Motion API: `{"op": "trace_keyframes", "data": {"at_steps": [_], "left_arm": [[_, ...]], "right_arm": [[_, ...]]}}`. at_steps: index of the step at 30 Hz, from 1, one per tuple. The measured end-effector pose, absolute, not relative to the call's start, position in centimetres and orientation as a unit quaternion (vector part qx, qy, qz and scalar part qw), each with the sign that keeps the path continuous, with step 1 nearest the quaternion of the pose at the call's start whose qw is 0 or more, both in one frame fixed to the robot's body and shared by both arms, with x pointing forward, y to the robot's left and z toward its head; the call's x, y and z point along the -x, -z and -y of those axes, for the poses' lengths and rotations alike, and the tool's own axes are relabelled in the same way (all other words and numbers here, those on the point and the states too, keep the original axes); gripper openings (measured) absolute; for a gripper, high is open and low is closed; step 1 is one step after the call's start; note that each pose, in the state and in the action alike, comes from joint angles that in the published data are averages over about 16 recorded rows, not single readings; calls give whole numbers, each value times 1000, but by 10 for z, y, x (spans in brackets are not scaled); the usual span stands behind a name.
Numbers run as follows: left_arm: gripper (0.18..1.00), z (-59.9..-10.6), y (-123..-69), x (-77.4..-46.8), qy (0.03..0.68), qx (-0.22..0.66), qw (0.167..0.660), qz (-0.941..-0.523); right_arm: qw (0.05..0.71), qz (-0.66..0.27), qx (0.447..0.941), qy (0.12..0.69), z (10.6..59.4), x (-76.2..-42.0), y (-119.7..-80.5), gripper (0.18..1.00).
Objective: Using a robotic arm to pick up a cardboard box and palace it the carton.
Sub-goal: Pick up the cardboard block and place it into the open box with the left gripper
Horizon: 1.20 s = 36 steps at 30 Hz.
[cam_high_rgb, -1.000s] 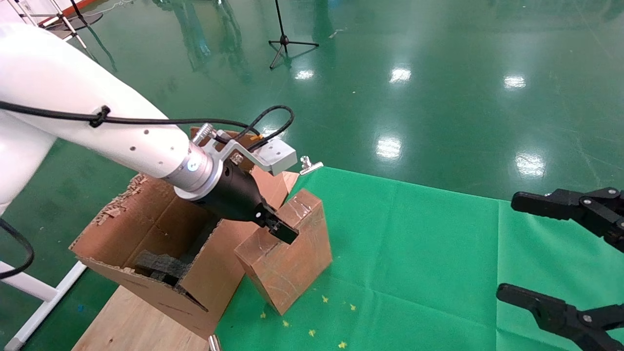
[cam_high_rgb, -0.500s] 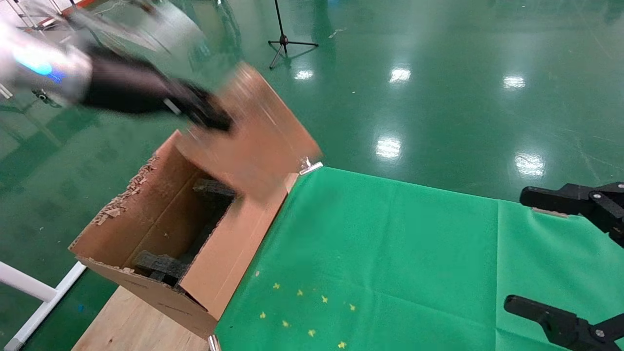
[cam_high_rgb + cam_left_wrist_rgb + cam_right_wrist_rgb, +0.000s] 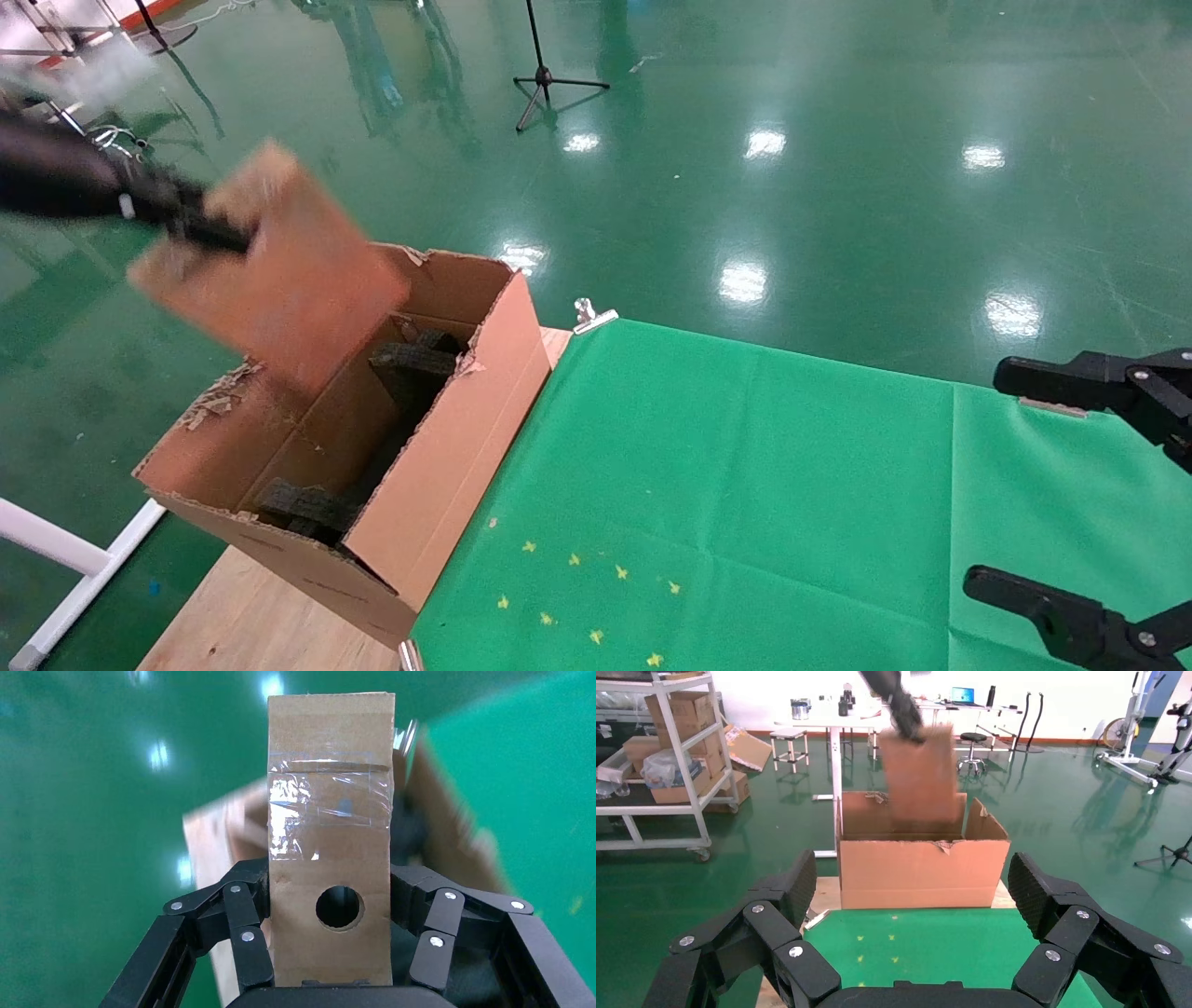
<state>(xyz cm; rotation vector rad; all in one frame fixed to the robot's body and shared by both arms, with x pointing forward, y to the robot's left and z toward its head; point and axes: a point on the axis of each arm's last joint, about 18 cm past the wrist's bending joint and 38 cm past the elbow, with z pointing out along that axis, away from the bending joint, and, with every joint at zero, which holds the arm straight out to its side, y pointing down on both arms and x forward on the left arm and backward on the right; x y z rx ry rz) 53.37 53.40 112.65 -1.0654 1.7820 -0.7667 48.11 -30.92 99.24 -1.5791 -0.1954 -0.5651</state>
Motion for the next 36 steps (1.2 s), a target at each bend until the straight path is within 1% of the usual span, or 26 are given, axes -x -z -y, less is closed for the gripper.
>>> {"op": "trace_keyframes", "data": {"at_steps": [6,13,21,28,36], "left_arm": [[335,-562,-1088,-550,266,477,420,-725],[334,-582,-1058,-567,239,521,412,-709],[333,-596,-1031,-588,223,557,423,-679],[332,-599,-1011,-612,220,571,447,-653],[331,-592,-990,-639,220,569,470,-639]], "right_arm": [[664,86,699,250,309,-481,-992,1001],[664,86,699,250,309,-481,-992,1001],[664,86,699,250,309,-481,-992,1001],[664,86,699,250,309,-481,-992,1001],[664,86,699,250,309,-481,-992,1001]]}}
